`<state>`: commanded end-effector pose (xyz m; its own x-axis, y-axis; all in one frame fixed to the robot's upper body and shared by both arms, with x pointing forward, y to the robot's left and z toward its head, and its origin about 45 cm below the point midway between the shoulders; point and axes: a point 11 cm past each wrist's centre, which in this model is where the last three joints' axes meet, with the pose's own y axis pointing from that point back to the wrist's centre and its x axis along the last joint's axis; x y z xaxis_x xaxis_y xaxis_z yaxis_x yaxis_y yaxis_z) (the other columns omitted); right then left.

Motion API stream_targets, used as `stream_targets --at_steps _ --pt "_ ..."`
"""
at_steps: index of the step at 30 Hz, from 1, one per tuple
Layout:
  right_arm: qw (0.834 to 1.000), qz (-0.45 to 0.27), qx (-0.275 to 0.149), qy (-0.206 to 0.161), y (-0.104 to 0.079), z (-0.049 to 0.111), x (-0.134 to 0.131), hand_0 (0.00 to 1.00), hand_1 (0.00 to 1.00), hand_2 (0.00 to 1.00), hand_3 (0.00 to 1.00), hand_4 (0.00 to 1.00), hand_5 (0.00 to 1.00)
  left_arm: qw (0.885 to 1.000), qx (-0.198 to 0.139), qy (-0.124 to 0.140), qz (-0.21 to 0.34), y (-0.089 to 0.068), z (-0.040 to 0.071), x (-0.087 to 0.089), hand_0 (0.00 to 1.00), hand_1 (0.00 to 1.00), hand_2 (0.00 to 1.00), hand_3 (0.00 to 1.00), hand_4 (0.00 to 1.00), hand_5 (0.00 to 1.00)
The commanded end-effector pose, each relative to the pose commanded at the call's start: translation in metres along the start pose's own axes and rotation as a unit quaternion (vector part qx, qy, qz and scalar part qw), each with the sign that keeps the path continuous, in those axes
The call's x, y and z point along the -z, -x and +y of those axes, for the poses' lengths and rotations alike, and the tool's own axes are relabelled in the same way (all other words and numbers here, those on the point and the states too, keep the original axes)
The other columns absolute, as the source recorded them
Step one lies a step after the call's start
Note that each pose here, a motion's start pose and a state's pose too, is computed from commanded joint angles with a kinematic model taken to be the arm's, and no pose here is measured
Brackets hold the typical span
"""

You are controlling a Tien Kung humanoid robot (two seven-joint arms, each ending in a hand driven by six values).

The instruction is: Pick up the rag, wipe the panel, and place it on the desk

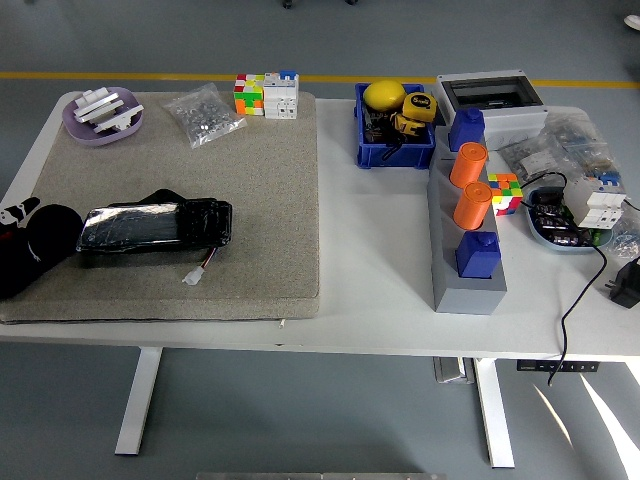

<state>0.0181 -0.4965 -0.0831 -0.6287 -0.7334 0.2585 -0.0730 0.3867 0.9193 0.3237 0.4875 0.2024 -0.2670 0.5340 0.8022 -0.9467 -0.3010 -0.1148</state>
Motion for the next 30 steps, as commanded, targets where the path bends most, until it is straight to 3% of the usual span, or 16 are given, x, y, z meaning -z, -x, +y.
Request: stream_targets --at_steps 11,20,30 --pt "1.000 0.008 -0.004 0.014 0.003 0.000 -0.008 0.766 0.647 0.691 0.594 0.998 0.521 1.000 0.007 -0.009 -0.007 -0.001 0.007 0.010 0.867 0.887 0.833 0.792 0.998 0.481" --pt "0.999 0.030 -0.009 0.026 0.001 0.000 -0.016 0.766 0.647 0.691 0.593 0.998 0.519 0.999 0.016 -0.027 -0.014 0.000 0.021 0.024 0.866 0.887 0.831 0.791 0.998 0.483" --pt "0.999 0.037 -0.022 0.034 -0.014 0.001 -0.021 0.766 0.648 0.691 0.593 0.998 0.514 0.999 0.029 -0.031 -0.018 0.005 0.028 0.028 0.865 0.886 0.831 0.790 0.998 0.481"
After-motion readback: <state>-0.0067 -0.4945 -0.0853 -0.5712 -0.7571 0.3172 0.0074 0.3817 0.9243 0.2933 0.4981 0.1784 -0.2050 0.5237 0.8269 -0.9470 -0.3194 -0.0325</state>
